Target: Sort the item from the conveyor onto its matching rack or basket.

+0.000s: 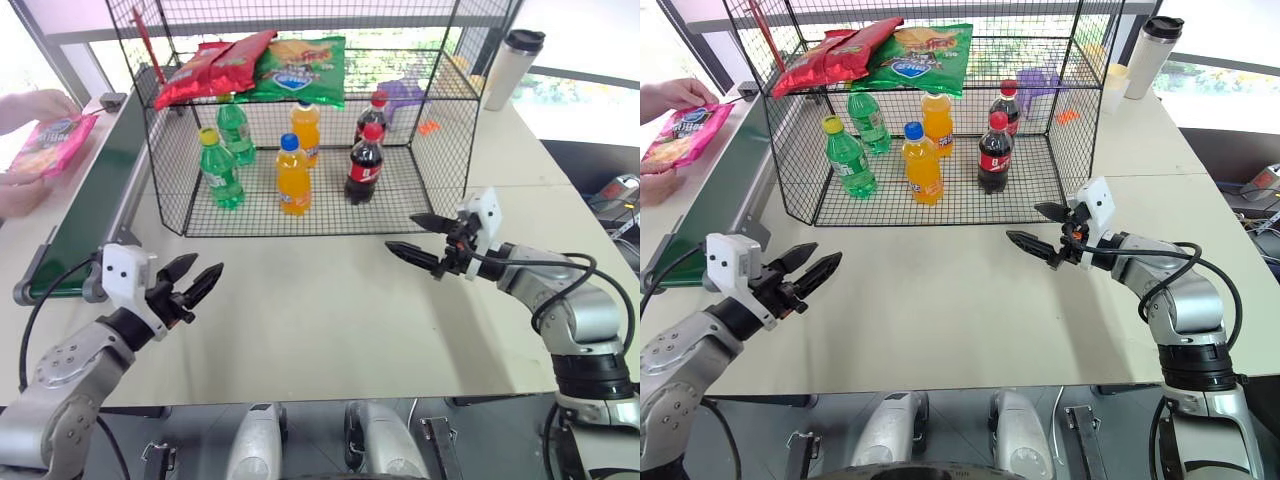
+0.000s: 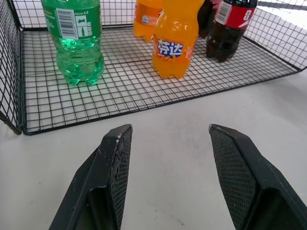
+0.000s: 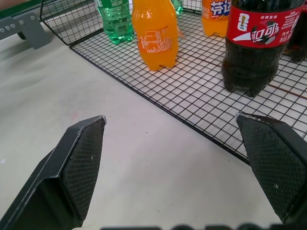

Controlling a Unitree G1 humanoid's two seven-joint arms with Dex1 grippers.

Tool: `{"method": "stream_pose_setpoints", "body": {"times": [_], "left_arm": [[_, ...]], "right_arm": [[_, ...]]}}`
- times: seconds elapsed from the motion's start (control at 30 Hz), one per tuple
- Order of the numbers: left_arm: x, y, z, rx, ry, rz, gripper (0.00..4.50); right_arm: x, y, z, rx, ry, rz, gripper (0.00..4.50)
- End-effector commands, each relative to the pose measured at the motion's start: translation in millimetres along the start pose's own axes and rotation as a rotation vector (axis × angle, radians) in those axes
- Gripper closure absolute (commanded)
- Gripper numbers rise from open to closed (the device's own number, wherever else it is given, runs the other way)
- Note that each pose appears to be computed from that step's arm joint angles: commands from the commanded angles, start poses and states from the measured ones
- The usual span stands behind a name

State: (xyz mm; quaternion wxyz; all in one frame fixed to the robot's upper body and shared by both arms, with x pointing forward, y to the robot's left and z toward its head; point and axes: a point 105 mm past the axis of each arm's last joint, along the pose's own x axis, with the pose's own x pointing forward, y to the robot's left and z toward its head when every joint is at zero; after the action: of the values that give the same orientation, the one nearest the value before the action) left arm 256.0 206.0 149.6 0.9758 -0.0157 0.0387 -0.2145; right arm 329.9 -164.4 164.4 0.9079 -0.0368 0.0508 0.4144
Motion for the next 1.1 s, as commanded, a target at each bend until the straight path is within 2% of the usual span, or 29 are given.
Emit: {"method": "stream_pose_setpoints", "body": {"times": [0.03,0.93,1.1], "left_arm": [[-0.4,-0.5,5.5,0.017,-0.025,0.003,1.85],[-0.2,-4.1,0.9,0.032,-0.009,0.012,1.85],[-7.0,2.1,5.1,0.072,-0.015,0.062,1.85]], "right_arm": [[2.8,4.0,15.9,-0.042,-0.044,0.014,0.04],[7.1,0.8,10.7,-0.061,-0.031,0.004,0.04],[14.7,4.4,22.1,-0.04,-0.069,0.047,0.04]]}}
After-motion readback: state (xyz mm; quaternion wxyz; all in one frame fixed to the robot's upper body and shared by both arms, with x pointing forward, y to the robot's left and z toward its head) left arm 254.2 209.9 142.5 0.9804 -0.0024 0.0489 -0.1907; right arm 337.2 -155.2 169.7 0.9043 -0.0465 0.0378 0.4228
